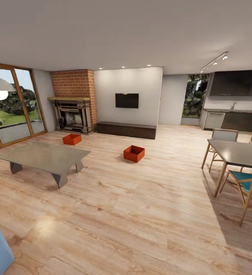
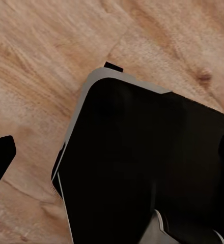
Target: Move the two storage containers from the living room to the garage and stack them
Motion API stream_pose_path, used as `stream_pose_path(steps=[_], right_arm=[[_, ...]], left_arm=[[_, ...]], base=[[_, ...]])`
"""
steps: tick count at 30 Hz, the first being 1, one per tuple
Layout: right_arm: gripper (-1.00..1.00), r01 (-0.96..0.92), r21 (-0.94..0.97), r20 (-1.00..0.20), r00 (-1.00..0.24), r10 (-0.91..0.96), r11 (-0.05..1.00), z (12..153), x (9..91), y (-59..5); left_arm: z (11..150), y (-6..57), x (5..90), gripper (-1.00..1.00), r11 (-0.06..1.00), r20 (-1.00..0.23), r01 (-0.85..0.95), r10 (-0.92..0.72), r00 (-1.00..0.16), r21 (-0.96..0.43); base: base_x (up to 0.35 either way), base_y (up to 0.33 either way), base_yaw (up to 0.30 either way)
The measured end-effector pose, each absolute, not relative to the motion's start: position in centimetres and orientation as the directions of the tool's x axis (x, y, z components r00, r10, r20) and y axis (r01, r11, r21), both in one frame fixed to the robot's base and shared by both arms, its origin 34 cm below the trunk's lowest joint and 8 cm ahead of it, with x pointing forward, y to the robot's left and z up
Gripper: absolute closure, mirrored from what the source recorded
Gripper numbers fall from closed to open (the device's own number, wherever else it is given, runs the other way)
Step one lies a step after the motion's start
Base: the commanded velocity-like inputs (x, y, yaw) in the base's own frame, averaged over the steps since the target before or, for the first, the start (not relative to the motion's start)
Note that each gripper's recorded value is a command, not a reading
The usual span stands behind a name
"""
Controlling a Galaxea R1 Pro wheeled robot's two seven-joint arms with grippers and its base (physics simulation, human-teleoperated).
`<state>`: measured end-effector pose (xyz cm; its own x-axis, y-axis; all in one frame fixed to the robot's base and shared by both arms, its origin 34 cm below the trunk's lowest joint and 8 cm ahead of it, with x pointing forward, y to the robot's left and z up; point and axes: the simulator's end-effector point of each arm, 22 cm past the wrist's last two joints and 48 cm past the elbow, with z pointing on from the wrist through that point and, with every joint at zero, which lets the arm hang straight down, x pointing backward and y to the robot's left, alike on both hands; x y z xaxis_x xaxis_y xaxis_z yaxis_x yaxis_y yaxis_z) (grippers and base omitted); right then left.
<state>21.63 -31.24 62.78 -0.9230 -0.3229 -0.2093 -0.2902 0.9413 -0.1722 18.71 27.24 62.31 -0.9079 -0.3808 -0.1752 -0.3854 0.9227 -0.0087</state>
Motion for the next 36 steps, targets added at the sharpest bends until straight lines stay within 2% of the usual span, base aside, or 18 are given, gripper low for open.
stream_pose_path(steps=[15, 32, 36], right_arm=[[-1.00, -0.291, -0.179, -0.205, -0.923, -0.325, 0.940, 62.82, 21.52, -31.86], [-1.00, -0.289, -0.178, -0.208, -0.923, -0.323, 0.941, 62.83, 21.59, -31.77], [-1.00, -0.289, -0.177, -0.208, -0.923, -0.323, 0.941, 62.82, 21.60, -31.70]], left_arm=[[62.32, 27.05, 18.81, -1.00, 0.924, -0.176, -0.381, -0.377, -0.909, -0.011], [62.31, 26.82, 18.77, -1.00, 0.924, -0.176, -0.382, -0.378, -0.909, -0.013], [62.31, 26.82, 18.75, -1.00, 0.924, -0.176, -0.382, -0.379, -0.909, -0.013]], base=[[0.324, 0.000, -0.012], [0.324, 0.000, -0.226], [0.324, 0.024, -0.077]])
